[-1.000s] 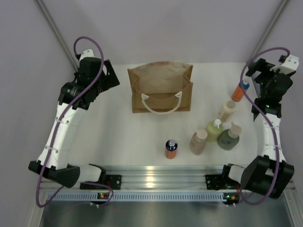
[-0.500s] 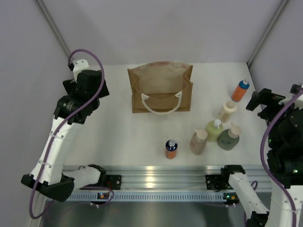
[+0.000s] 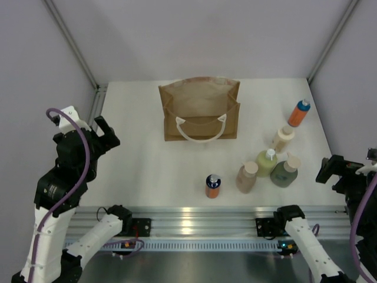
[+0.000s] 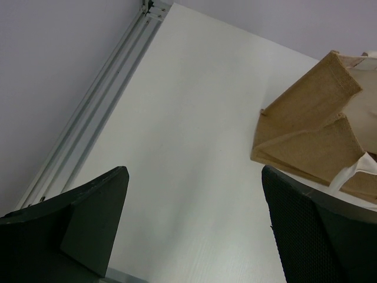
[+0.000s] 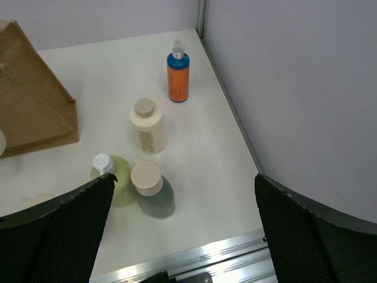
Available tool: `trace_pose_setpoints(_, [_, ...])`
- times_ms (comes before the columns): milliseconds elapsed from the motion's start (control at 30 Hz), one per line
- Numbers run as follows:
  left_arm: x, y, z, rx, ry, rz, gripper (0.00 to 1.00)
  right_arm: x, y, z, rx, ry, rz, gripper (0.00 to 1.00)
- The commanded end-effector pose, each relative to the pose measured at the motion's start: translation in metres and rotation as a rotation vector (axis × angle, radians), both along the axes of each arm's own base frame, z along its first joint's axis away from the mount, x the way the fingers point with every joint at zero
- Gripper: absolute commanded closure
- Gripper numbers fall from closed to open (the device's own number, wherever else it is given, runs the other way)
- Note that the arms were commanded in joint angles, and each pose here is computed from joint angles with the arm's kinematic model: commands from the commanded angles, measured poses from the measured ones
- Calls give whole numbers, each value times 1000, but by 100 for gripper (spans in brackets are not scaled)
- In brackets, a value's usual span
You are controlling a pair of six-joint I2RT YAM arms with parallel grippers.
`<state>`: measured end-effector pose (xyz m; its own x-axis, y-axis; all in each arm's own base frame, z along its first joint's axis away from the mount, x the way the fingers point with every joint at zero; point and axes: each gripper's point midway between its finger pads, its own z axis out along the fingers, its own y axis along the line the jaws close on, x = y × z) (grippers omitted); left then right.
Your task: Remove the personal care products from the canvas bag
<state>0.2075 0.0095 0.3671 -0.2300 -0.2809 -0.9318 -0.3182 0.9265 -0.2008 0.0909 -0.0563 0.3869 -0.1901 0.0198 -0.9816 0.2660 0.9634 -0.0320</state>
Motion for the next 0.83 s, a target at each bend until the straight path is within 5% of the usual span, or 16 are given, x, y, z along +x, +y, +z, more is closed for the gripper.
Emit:
trace_pose_setpoints(0, [-1,3,-2,42,12,-4,1,-25,-16,-6,-57,51,-31,0])
trace_pose_setpoints(800, [-1,8,3,83,7,3,1,-34,-31,9,-72,1,-76,1])
